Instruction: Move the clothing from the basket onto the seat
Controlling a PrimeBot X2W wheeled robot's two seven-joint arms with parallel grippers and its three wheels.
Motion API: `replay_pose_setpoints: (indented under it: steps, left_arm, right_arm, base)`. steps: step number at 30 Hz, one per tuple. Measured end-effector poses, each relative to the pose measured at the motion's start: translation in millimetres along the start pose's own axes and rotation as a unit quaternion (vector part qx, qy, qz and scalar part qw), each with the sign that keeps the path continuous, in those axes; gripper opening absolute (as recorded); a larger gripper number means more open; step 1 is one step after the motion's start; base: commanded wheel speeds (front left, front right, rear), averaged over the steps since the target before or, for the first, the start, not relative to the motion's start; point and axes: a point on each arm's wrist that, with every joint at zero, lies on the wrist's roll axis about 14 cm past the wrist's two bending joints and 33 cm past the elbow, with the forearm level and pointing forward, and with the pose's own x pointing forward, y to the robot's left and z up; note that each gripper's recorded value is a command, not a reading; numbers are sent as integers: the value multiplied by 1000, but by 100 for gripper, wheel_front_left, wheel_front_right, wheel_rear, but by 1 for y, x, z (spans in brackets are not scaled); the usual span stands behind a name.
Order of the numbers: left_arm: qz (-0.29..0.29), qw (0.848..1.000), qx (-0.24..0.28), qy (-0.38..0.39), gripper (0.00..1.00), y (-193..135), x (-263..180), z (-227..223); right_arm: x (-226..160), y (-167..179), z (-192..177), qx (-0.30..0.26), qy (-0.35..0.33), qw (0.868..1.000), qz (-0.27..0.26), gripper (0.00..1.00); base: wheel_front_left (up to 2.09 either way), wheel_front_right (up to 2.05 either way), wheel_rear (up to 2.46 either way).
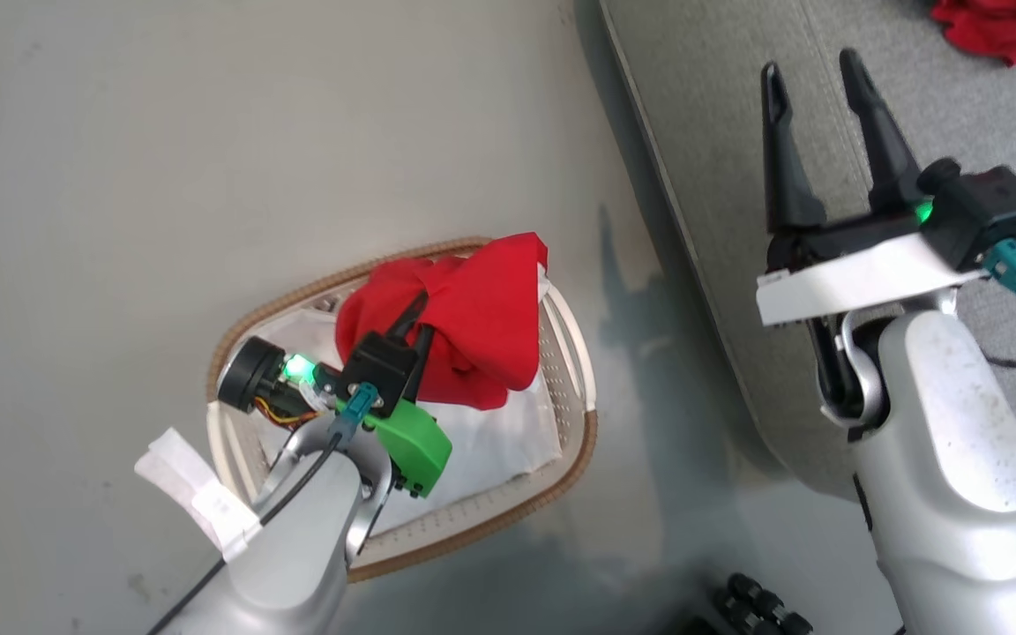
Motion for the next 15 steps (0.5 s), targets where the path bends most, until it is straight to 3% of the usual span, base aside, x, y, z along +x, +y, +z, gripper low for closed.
replay_pose_setpoints:
  steps: [8, 15]
  left_arm:
    - [41, 995, 7, -95, 0, 3, -43, 73]
    - [87, 978, 32, -190, 0, 11, -89, 143]
  right_arm:
    - [-29, 26, 12, 31, 4, 999, 19, 100]
    - [-53, 54, 27, 47, -1, 998, 50, 100]
  base:
    - [0, 0, 0]
    - [0, 0, 0]
